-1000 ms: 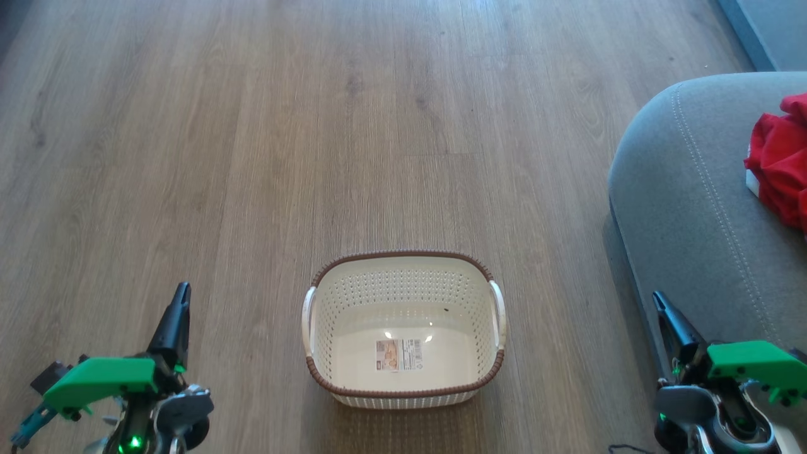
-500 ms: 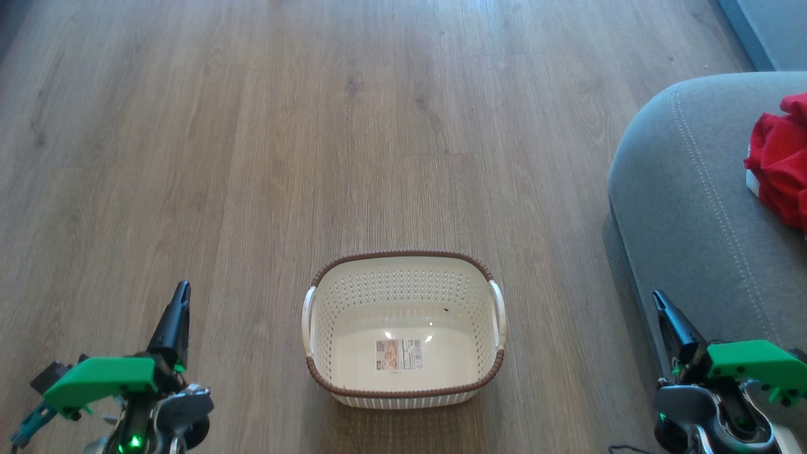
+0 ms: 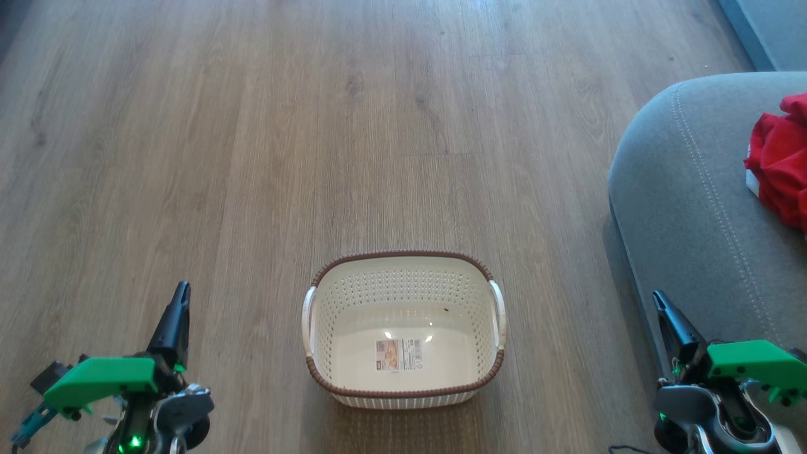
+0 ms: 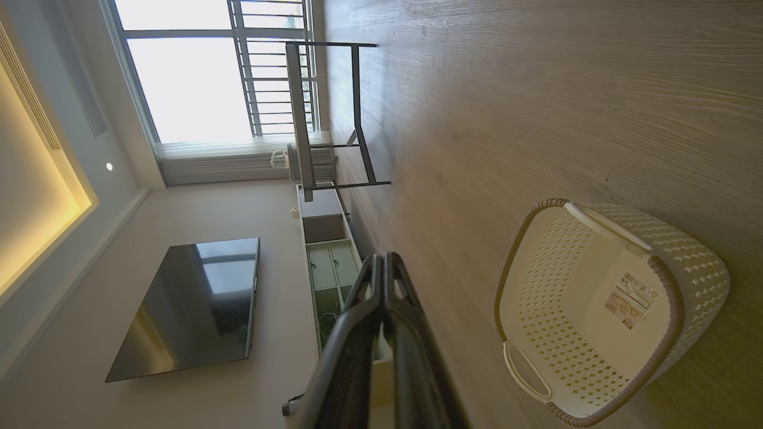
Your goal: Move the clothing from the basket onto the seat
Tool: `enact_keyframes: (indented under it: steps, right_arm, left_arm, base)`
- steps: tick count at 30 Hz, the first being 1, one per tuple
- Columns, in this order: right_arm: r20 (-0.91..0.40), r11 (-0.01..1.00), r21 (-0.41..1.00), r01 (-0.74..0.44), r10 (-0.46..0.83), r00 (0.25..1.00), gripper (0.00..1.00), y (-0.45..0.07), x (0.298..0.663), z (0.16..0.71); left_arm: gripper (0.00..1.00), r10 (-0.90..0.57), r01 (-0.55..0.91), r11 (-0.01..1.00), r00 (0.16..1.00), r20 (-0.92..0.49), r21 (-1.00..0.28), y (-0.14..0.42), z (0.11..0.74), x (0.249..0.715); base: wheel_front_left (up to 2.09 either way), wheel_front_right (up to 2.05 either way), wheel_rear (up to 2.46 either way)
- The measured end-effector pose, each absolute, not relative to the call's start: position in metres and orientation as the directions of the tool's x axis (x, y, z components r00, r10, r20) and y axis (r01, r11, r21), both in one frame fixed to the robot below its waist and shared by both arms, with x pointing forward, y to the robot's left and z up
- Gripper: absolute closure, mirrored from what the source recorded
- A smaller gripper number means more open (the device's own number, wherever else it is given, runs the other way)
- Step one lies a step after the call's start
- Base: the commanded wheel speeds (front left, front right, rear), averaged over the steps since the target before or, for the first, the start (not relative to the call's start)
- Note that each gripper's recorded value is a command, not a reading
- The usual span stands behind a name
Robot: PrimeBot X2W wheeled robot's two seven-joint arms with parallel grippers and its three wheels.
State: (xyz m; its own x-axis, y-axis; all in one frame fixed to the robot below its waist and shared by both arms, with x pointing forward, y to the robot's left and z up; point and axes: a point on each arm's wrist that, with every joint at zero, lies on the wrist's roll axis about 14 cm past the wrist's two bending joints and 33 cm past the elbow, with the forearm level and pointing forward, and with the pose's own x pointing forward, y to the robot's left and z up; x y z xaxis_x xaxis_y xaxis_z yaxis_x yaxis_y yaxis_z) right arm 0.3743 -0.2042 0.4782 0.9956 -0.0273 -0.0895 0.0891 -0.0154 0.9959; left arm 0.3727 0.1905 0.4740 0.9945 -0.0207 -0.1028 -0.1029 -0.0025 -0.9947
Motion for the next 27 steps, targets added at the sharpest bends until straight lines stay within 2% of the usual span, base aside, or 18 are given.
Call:
enact_keyframes:
  steps: [27]
  right_arm:
    - [-0.089,-0.015,0.996,0.089,-0.027,0.996,1.0,-0.2042,0.3743,0.4782]
  left_arm:
    - [1.0,-0.023,-0.103,-0.004,0.994,-0.102,-0.995,0.19,0.4741,0.3727]
  base:
    - [0.0,0.0,0.0]
